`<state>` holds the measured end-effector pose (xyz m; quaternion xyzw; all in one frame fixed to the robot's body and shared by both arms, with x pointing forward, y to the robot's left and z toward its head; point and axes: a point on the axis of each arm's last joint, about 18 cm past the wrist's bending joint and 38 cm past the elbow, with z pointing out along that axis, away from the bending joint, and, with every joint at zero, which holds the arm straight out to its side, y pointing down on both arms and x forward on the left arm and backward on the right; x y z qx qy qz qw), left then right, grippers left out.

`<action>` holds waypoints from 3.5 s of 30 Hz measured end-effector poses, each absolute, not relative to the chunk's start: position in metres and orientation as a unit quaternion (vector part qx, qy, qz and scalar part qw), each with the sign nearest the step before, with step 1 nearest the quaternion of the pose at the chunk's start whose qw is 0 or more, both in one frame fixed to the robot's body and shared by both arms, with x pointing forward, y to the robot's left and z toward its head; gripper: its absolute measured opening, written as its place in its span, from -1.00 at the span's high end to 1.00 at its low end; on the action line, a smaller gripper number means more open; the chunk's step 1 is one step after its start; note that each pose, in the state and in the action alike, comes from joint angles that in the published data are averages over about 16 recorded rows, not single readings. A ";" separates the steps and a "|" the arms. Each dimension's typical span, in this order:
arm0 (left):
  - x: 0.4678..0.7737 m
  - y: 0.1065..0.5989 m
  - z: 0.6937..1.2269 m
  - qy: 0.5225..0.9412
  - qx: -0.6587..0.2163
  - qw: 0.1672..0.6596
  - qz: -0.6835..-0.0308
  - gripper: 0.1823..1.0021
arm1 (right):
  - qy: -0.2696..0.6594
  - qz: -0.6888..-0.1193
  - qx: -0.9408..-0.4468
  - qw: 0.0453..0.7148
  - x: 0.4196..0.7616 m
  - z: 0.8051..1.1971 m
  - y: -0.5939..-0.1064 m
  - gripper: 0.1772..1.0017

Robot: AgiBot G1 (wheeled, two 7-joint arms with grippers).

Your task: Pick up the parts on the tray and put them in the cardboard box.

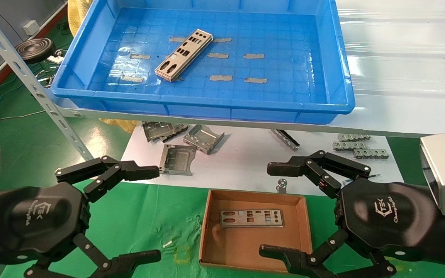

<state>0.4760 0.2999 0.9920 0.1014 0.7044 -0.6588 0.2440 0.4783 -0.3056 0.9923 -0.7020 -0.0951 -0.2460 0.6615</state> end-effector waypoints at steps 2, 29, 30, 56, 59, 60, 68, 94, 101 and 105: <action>0.476 0.300 0.992 0.704 0.101 0.244 -0.659 -1.00 | -0.095 -0.246 -0.702 0.662 0.478 0.992 -0.306 -1.00; 0.476 0.300 0.992 0.704 0.101 0.244 -0.659 -1.00 | -0.095 -0.246 -0.702 0.662 0.478 0.992 -0.306 -0.94; 0.476 0.300 0.992 0.704 0.101 0.244 -0.659 -1.00 | -0.095 -0.246 -0.702 0.662 0.478 0.992 -0.306 -0.93; 0.476 0.300 0.992 0.704 0.101 0.244 -0.659 -1.00 | -0.095 -0.246 -0.702 0.662 0.478 0.992 -0.306 0.20; 0.476 0.300 0.992 0.704 0.101 0.244 -0.659 -1.00 | -0.095 -0.246 -0.702 0.662 0.478 0.992 -0.306 0.38; 0.476 0.300 0.992 0.704 0.101 0.244 -0.659 -1.00 | -0.095 -0.246 -0.702 0.662 0.478 0.992 -0.306 0.42; 0.476 0.300 0.992 0.704 0.101 0.244 -0.659 -1.00 | -0.095 -0.246 -0.702 0.662 0.478 0.992 -0.306 0.74; 0.571 0.276 1.109 0.680 0.054 0.357 -0.638 -1.00 | -0.095 -0.246 -0.702 0.662 0.478 0.992 -0.306 0.97; 0.613 0.261 1.143 0.692 0.013 0.380 -0.614 -1.00 | -0.095 -0.246 -0.702 0.662 0.478 0.992 -0.306 0.97; 0.632 0.252 1.156 0.700 -0.013 0.386 -0.600 -1.00 | -0.095 -0.246 -0.702 0.662 0.478 0.992 -0.306 0.97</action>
